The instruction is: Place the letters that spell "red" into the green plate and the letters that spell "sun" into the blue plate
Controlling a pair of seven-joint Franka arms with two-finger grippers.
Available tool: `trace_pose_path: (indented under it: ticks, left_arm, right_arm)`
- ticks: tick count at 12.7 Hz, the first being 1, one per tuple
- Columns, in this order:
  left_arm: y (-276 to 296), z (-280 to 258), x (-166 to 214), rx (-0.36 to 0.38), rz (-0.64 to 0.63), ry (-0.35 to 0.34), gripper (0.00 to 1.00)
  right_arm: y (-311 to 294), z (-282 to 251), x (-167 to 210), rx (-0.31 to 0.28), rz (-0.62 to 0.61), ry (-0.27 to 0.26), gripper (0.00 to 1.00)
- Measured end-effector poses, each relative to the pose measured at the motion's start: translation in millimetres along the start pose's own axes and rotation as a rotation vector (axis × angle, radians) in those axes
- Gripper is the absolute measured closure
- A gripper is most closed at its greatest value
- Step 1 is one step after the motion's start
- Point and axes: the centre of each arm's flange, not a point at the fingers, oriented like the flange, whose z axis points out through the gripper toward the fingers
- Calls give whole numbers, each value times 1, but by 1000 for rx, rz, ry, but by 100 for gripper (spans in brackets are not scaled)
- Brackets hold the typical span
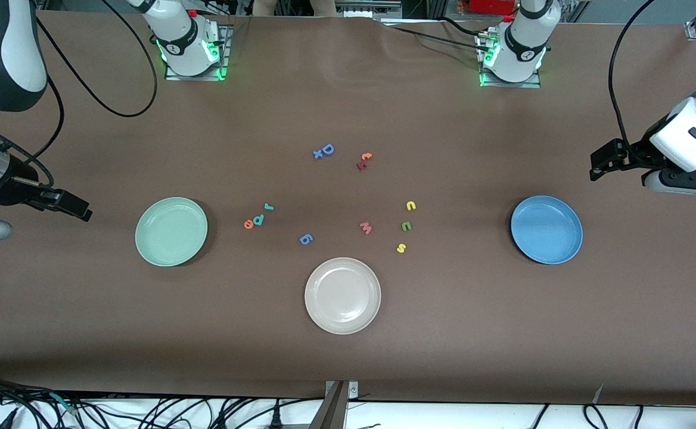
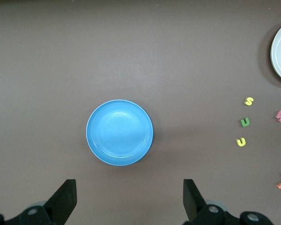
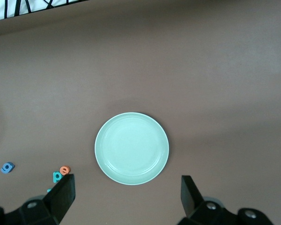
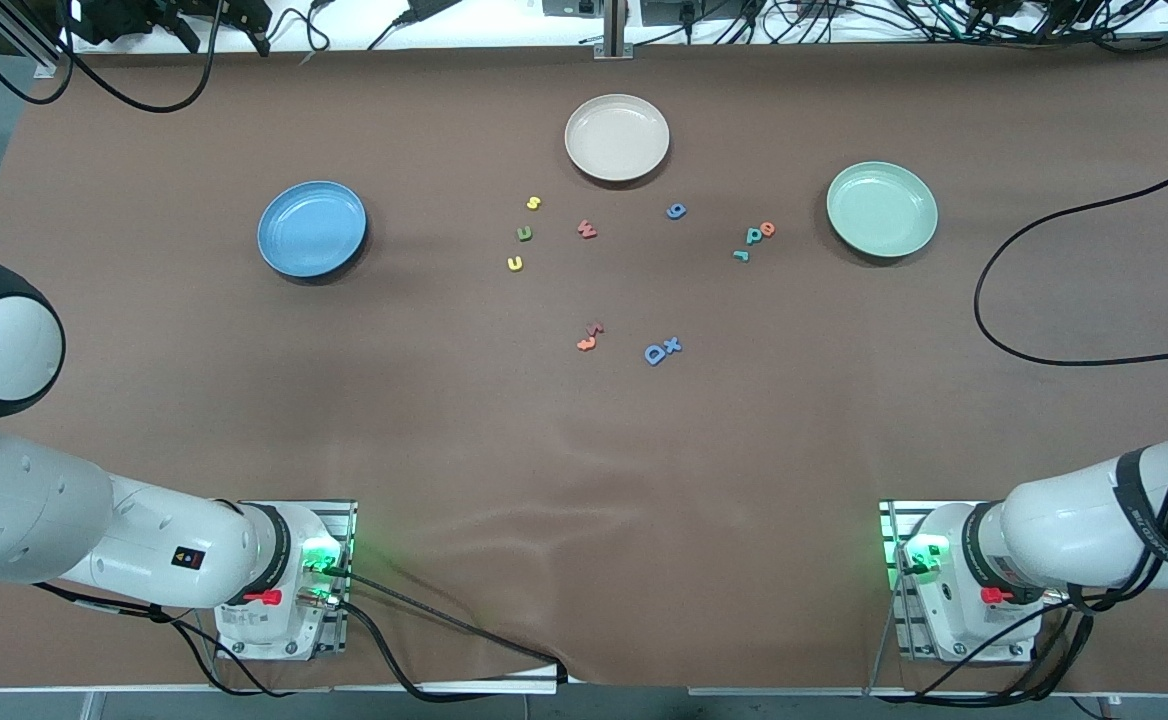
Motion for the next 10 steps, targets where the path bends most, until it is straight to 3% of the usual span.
trace_pose_path:
  ticks: [10]
  left_arm:
    - [0,0,0,0,0,0,0]
  right_arm:
    - [1,2,0,-2,1,-5,0]
